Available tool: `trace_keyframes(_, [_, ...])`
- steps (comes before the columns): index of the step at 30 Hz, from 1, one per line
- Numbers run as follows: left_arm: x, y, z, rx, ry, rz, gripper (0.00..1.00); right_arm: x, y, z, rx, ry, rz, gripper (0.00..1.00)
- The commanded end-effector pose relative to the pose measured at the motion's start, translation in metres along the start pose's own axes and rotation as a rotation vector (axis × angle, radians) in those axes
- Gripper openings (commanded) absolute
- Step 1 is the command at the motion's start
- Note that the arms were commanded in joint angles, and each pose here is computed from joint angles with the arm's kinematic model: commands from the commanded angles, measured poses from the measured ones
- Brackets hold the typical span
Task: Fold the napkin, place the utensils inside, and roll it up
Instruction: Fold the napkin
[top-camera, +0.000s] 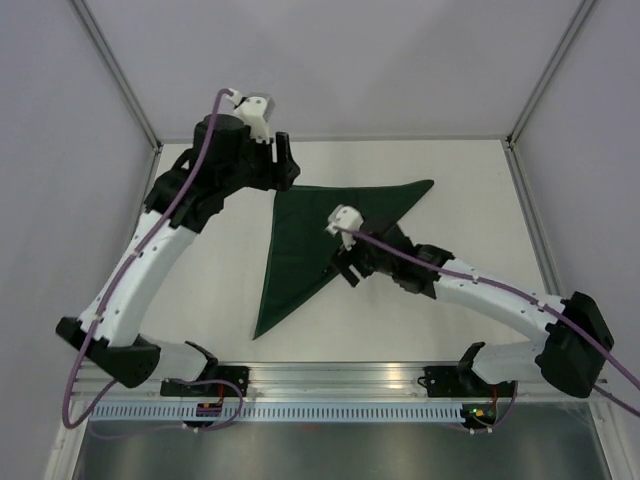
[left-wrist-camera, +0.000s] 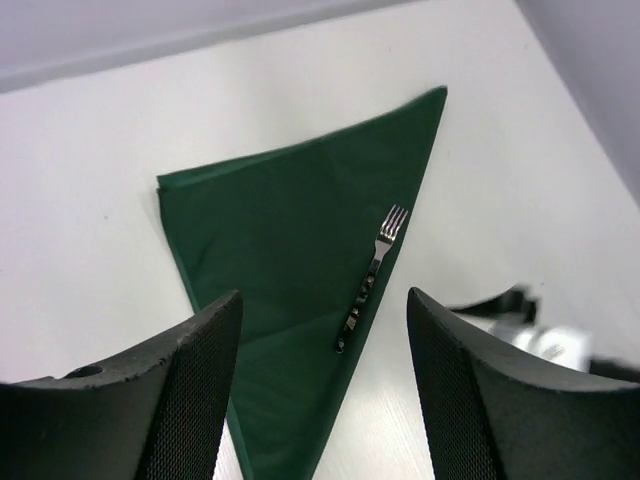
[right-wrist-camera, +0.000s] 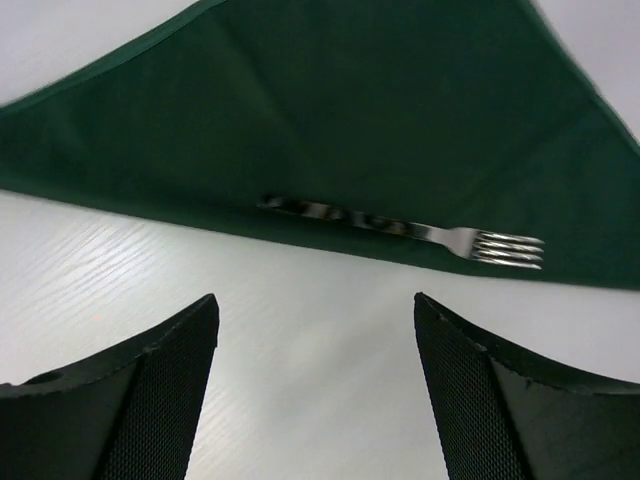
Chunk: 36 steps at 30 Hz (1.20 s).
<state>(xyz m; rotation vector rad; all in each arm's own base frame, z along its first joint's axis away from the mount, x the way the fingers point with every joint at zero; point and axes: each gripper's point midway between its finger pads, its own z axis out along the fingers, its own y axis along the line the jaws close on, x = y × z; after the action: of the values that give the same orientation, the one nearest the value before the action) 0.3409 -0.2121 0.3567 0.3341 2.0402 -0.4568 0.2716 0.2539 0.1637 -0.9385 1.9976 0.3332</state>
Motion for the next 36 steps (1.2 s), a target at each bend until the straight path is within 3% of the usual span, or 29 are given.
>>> trace_keyframes(1, [0.003, 0.02, -0.04, -0.126, -0.036, -0.094, 0.71, -0.002, 0.052, 0.01, -0.003, 0.008, -0.208, 0.84])
trace_keyframes(8, [-0.014, 0.03, -0.122, -0.166, -0.176, -0.128, 0.74, 0.009, 0.156, 0.032, -0.139, -0.032, -0.477, 0.83])
trace_keyframes(19, [-0.006, 0.038, -0.152, -0.19, -0.203, -0.148, 0.73, 0.025, 0.267, 0.043, -0.253, -0.104, -0.699, 0.83])
trace_keyframes(36, [0.004, 0.042, -0.158, -0.203, -0.198, -0.128, 0.74, 0.03, 0.295, 0.097, -0.163, -0.16, -0.791, 0.77])
